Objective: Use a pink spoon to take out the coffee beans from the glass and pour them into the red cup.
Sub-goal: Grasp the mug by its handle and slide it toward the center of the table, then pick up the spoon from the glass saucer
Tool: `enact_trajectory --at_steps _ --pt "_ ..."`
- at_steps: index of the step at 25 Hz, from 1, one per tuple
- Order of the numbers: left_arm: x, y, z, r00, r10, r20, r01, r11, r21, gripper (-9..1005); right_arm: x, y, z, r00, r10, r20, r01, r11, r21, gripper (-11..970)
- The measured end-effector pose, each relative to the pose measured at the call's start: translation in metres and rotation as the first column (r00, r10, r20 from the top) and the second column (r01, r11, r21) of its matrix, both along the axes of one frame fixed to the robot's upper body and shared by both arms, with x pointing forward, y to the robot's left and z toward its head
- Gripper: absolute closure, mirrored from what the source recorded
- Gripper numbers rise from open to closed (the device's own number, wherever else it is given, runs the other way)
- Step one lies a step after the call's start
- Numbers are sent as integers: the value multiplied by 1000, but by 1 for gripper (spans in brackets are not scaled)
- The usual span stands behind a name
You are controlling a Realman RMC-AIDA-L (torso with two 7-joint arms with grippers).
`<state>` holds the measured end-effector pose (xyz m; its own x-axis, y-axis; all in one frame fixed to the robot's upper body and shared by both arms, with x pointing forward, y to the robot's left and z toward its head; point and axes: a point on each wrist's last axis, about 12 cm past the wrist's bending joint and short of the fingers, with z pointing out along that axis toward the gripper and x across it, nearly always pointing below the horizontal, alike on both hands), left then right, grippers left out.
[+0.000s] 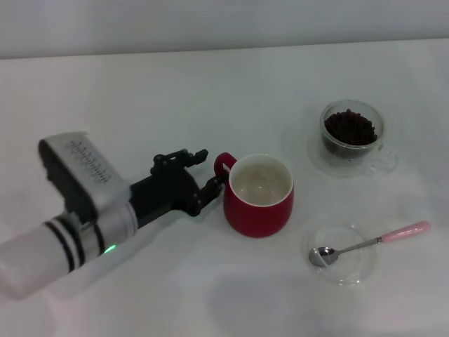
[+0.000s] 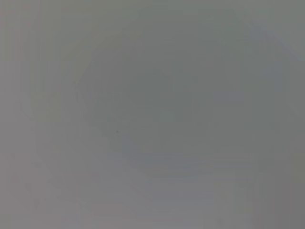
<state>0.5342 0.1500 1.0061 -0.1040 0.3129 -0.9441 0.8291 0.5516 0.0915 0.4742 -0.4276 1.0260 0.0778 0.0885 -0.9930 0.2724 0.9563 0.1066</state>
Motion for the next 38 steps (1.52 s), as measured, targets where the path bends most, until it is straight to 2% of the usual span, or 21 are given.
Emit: enact_trajectory --at_steps 10,16,17,18,24,27,31,35,38 --pt "-39 35 -8 999 48 23 -44 988 -151 509 -8 -4 -3 1000 -15 -15 15 1000 -5 131" --pt "-59 61 -13 991 129 35 -119 971 -207 510 -21 -4 -9 1000 -13 -24 13 1000 12 131" --pt "-59 61 -13 991 129 35 -119 971 -207 510 -25 -2 -10 1000 -4 -19 5 1000 25 131" --pt "-65 76 -12 984 168 60 -150 963 -225 510 -28 -1 -10 1000 6 -10 -5 999 42 131" --pt "-75 109 -5 953 274 129 -232 935 -269 509 -56 8 -14 995 83 63 -94 976 196 132" --pt "-79 127 1 926 333 176 -273 916 -294 509 -73 9 -19 993 94 77 -114 941 319 132" --pt "-78 144 9 881 415 226 -333 884 -327 509 -97 18 -30 993 76 85 -108 866 488 132" --pt "-75 155 15 840 479 257 -379 855 -355 510 -113 36 -36 986 133 104 -169 798 579 132" --pt "-74 159 18 826 494 272 -388 848 -361 510 -119 51 -36 970 201 133 -240 744 623 132"
